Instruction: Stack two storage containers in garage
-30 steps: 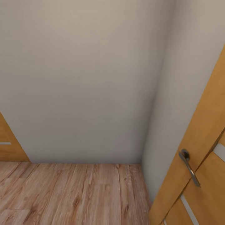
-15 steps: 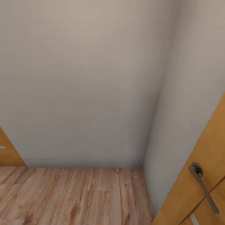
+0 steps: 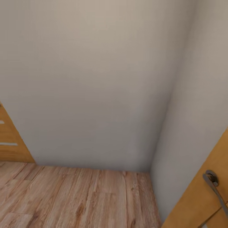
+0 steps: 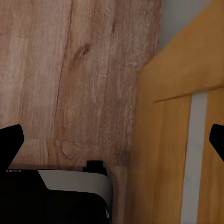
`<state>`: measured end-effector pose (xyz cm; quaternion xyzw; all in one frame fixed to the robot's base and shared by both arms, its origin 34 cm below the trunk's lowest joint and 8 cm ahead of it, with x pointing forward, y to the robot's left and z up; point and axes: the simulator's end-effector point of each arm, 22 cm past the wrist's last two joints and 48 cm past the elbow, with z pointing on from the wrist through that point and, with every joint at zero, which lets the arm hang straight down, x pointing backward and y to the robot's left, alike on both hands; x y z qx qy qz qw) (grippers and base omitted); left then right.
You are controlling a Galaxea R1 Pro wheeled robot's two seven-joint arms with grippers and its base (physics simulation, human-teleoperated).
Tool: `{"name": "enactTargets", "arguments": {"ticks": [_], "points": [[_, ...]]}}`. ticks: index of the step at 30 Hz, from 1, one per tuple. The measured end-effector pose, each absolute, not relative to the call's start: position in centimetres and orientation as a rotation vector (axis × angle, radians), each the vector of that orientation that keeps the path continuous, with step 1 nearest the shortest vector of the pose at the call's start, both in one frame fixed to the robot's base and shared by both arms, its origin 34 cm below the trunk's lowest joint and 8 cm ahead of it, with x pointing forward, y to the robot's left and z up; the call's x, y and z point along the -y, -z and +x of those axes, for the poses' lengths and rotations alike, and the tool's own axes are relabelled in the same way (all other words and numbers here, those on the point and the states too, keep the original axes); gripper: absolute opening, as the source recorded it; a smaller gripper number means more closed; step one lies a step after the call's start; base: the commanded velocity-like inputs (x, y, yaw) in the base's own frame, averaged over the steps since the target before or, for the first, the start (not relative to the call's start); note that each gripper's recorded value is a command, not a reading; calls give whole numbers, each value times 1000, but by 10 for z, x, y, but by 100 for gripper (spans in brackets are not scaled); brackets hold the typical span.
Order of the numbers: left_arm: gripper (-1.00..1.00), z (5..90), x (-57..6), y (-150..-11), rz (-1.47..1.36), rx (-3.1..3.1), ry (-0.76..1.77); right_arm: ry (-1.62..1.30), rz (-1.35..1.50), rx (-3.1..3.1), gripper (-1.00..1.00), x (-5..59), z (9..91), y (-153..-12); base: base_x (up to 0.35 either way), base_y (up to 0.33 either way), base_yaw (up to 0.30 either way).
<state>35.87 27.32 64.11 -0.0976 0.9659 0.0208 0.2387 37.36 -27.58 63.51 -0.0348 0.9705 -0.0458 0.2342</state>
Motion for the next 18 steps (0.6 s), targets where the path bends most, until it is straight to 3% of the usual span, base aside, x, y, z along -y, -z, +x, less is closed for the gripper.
{"name": "enactTargets", "arguments": {"ticks": [18], "points": [[100,359,-273,-641,-264,-2646,-57,126,-96,-2664,100,276,374,-635,0,0,258]]}}
